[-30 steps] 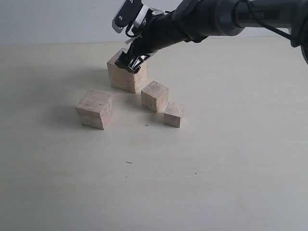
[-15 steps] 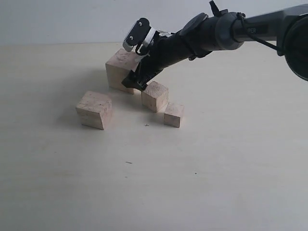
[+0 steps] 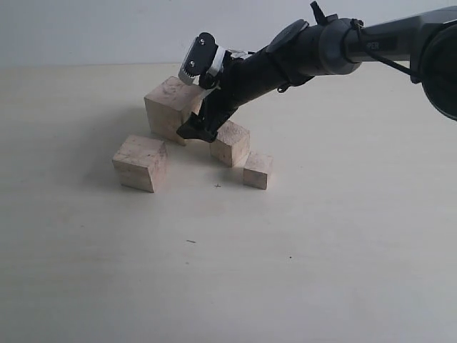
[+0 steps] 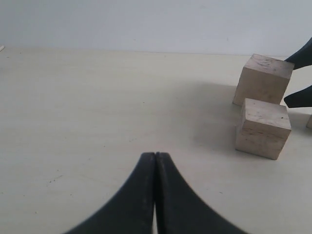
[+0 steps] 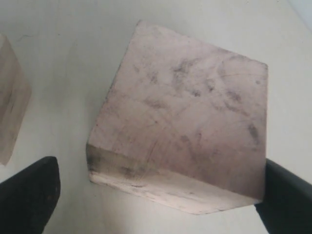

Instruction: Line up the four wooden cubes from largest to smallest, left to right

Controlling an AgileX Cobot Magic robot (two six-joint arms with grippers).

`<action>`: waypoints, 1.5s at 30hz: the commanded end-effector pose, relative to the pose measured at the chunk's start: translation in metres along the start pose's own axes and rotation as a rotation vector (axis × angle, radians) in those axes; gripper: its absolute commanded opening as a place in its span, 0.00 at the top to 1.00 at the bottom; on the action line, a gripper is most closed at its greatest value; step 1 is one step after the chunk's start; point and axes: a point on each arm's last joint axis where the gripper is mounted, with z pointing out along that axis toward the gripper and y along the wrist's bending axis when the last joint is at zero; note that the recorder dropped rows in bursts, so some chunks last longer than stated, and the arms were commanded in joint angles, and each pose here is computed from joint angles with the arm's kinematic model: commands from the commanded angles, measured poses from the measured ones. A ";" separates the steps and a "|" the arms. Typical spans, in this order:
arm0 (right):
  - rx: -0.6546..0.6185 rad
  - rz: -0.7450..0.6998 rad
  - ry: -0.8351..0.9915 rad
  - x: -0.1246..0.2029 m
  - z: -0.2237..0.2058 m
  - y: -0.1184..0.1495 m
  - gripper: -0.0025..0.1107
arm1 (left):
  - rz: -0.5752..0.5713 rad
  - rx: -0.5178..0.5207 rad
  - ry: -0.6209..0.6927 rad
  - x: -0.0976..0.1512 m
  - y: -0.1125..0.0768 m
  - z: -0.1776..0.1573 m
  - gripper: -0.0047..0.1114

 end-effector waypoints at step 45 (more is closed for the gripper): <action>-0.012 0.432 -0.142 -0.025 -0.014 -0.004 0.98 | 0.006 0.002 -0.013 0.000 0.000 0.000 0.96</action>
